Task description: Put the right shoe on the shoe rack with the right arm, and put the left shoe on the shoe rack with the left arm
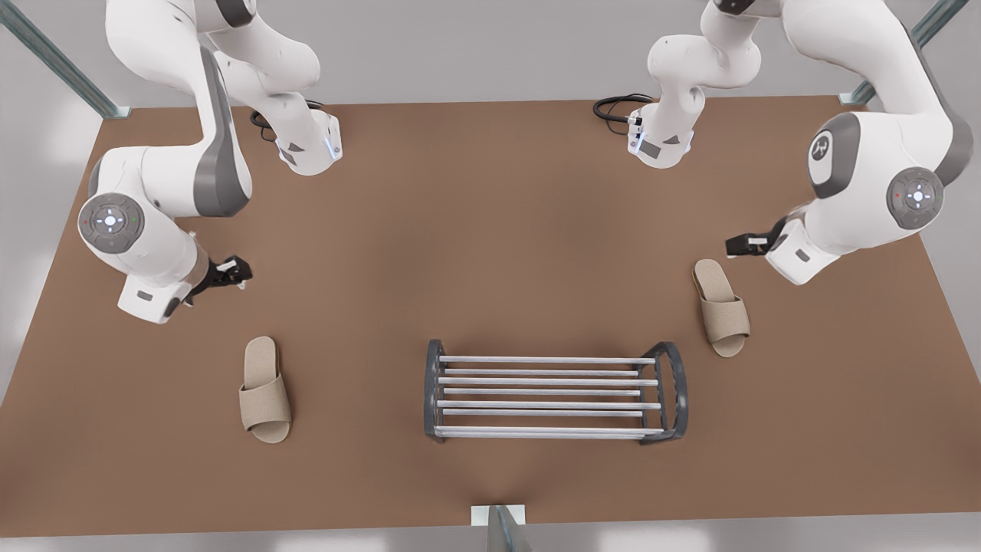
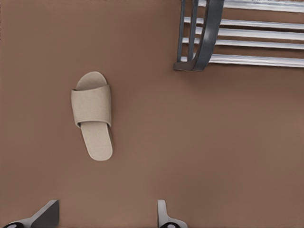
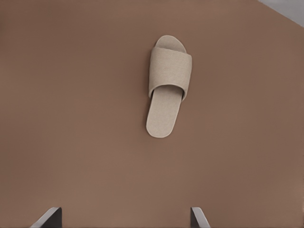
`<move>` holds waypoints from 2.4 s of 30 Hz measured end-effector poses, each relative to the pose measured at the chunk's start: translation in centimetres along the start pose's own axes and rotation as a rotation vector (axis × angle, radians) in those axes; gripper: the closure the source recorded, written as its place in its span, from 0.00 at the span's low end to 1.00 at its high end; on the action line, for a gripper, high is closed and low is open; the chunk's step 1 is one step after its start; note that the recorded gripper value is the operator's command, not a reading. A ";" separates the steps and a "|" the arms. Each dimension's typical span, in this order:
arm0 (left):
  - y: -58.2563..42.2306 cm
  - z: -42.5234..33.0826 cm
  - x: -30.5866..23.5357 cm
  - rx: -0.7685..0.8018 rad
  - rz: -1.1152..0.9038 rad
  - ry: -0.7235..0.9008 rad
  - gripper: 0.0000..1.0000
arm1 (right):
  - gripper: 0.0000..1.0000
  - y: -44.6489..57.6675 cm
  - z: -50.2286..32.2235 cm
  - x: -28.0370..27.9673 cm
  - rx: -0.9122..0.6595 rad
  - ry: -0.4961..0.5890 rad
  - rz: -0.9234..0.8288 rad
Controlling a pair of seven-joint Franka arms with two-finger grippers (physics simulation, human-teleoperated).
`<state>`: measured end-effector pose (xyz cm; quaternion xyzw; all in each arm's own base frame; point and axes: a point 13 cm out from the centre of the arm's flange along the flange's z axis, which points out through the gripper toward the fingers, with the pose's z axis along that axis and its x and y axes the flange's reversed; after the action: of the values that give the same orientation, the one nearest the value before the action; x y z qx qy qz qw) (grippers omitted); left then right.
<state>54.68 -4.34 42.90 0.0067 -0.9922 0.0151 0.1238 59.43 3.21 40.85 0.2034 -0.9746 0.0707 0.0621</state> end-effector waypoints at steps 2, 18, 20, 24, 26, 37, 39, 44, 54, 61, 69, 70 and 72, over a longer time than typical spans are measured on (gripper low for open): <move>0.0 0.2 -0.1 0.001 -0.003 0.000 0.00 | 0.00 -0.5 0.9 -1.1 0.007 -0.006 -0.001; 15.5 16.5 -8.2 0.854 -0.605 -0.752 0.00 | 0.00 -16.6 31.6 6.5 -0.445 -0.344 0.300; 19.2 15.4 -8.6 0.889 -0.735 -0.924 0.00 | 0.00 -18.1 32.4 4.7 -0.362 -0.430 0.252; 20.8 20.9 -6.6 0.910 -0.988 -1.062 0.00 | 0.00 -19.0 32.6 2.0 -0.227 -0.537 0.138; 18.0 23.5 -6.2 0.909 -1.057 -1.081 0.00 | 0.00 -17.9 32.3 -0.4 -0.219 -0.627 0.156; 15.2 25.4 -5.0 0.714 -0.997 -1.212 0.00 | 0.00 -13.6 33.8 -3.0 -0.115 -0.798 0.084; 14.6 25.7 -4.5 0.689 -0.974 -1.199 0.00 | 0.00 -13.1 33.9 -3.4 -0.093 -0.805 0.041; 11.8 27.1 -3.6 0.682 -0.975 -1.111 0.00 | 0.00 -12.6 34.6 -4.3 -0.044 -0.820 -0.054; 10.5 30.0 -2.2 0.771 -1.211 -0.950 0.00 | 0.00 -12.3 34.3 -6.6 0.023 -0.866 -0.183; 11.0 32.0 -2.3 0.831 -1.350 -0.891 0.00 | 0.00 -11.6 34.2 -8.3 0.054 -0.885 -0.257; 12.1 32.5 -3.6 0.900 -1.456 -0.875 0.00 | 0.00 -11.6 33.7 -10.2 0.089 -0.908 -0.315; 12.2 32.2 -4.0 0.912 -1.463 -0.878 0.00 | 0.00 -11.6 33.7 -10.3 0.092 -0.910 -0.321; 12.5 31.9 -4.4 0.931 -1.480 -0.882 0.00 | 0.00 -11.5 33.7 -10.8 0.097 -0.914 -0.332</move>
<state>50.93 7.23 10.57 0.6807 -0.5894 0.3199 -0.2948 70.76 -8.53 7.48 0.3690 -0.8521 0.0086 -0.3711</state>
